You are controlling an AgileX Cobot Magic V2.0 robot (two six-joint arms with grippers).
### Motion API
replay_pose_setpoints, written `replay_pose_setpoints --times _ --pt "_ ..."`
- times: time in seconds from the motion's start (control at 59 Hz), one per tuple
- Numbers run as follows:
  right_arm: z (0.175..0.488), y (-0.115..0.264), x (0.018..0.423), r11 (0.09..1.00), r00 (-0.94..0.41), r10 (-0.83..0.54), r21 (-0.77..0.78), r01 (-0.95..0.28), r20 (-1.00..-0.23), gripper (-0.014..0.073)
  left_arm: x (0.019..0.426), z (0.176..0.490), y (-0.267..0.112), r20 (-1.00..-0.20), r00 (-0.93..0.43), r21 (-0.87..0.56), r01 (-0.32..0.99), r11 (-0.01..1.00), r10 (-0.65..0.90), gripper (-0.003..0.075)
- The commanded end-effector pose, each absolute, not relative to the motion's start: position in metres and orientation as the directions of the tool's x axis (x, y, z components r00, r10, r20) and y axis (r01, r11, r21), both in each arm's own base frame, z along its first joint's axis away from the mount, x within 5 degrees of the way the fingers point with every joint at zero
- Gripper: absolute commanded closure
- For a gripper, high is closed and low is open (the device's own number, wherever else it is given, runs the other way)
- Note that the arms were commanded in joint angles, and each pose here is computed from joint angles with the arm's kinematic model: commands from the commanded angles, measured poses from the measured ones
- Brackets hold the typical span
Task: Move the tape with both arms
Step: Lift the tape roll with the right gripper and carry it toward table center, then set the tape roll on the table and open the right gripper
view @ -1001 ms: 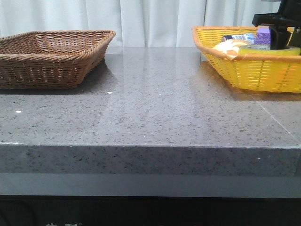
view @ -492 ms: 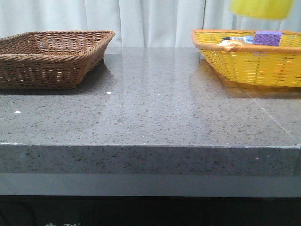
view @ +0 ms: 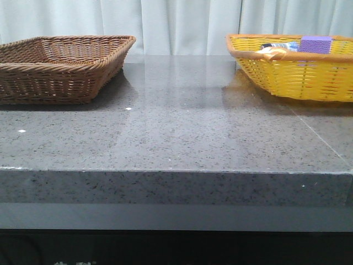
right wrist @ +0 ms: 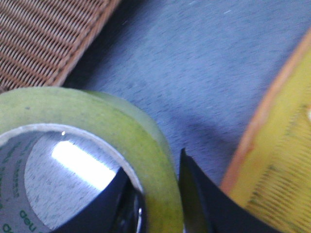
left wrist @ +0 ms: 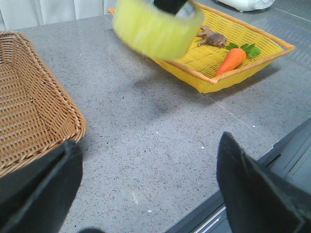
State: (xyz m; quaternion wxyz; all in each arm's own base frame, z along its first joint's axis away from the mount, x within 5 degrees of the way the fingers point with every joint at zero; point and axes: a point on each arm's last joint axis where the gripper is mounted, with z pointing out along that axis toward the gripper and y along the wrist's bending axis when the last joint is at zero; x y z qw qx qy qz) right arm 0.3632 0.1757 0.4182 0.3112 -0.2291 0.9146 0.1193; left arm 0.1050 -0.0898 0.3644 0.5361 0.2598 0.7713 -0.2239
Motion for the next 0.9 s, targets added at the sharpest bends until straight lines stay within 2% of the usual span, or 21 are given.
replay_pose_setpoints --times 0.0,0.271,0.645,0.729,0.882 --pt "0.434 0.179 0.345 0.853 -0.665 -0.372 0.045 -0.521 -0.647 0.0404 0.105 0.383 -0.091 -0.973 -0.216 -0.082 0.648 0.758 0.080 0.0157" --pt "0.389 0.199 0.364 0.844 -0.714 -0.423 0.045 -0.535 -0.558 0.0404 0.105 0.383 -0.091 -0.973 -0.216 -0.082 0.648 0.758 0.080 0.0157" --pt "0.345 0.212 0.394 0.850 -0.731 -0.436 0.027 -0.526 -0.524 0.0397 0.105 0.383 -0.091 -0.973 -0.216 -0.082 0.648 0.758 0.080 0.0157" --pt "0.340 0.213 0.396 0.851 -0.734 -0.441 0.020 -0.525 -0.517 0.0361 0.105 0.383 -0.091 -0.973 -0.216 -0.082 0.648 0.758 0.080 0.0157" --pt "0.336 0.214 0.398 0.851 -0.737 -0.443 0.018 -0.525 -0.510 0.0212 0.105 0.383 -0.091 -0.973 -0.216 -0.082 0.648 0.758 0.080 0.0157"
